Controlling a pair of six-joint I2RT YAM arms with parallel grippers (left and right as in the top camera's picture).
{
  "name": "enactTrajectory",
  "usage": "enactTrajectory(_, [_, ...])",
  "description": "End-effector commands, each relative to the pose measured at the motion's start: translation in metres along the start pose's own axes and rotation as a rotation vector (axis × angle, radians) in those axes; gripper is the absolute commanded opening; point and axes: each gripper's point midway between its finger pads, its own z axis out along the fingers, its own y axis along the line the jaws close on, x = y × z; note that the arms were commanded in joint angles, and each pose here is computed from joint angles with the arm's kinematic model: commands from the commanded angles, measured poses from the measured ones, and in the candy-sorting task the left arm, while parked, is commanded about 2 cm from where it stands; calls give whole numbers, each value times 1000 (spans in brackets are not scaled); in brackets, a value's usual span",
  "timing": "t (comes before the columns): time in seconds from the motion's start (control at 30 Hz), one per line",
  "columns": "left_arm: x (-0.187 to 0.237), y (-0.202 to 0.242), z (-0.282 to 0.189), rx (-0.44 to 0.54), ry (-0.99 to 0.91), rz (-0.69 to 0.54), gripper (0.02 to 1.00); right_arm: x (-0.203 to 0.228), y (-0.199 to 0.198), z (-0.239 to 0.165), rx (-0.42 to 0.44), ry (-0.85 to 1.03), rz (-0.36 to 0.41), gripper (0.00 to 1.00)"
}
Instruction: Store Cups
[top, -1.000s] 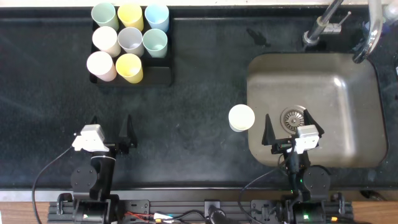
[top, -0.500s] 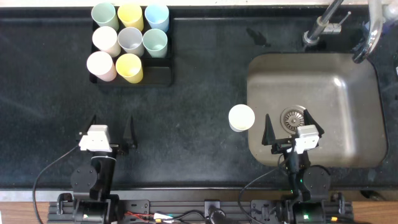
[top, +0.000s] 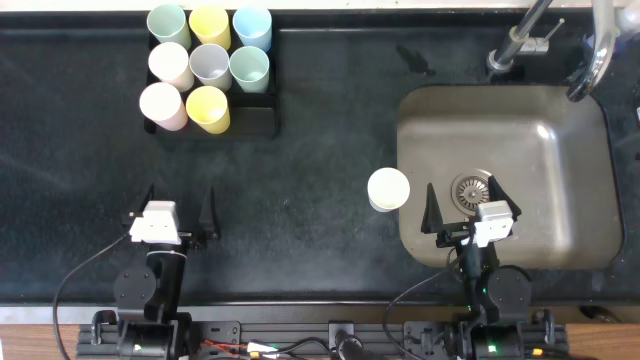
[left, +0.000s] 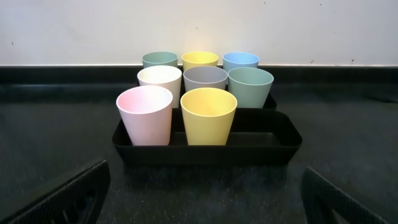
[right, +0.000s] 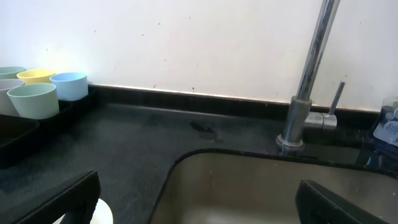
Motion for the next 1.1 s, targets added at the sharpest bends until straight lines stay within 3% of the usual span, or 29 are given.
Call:
enactTrajectory(0.03, [-1, -5, -1, 27, -6, 22, 1000, 3, -2, 0, 11, -3, -1, 993])
enactTrajectory(1.03, [-1, -5, -1, 27, -6, 22, 1000, 3, -2, 0, 10, -3, 0, 996])
enactTrajectory(1.1, [-1, -5, -1, 27, -6, 22, 1000, 2, -1, 0, 8, -5, 32, 998])
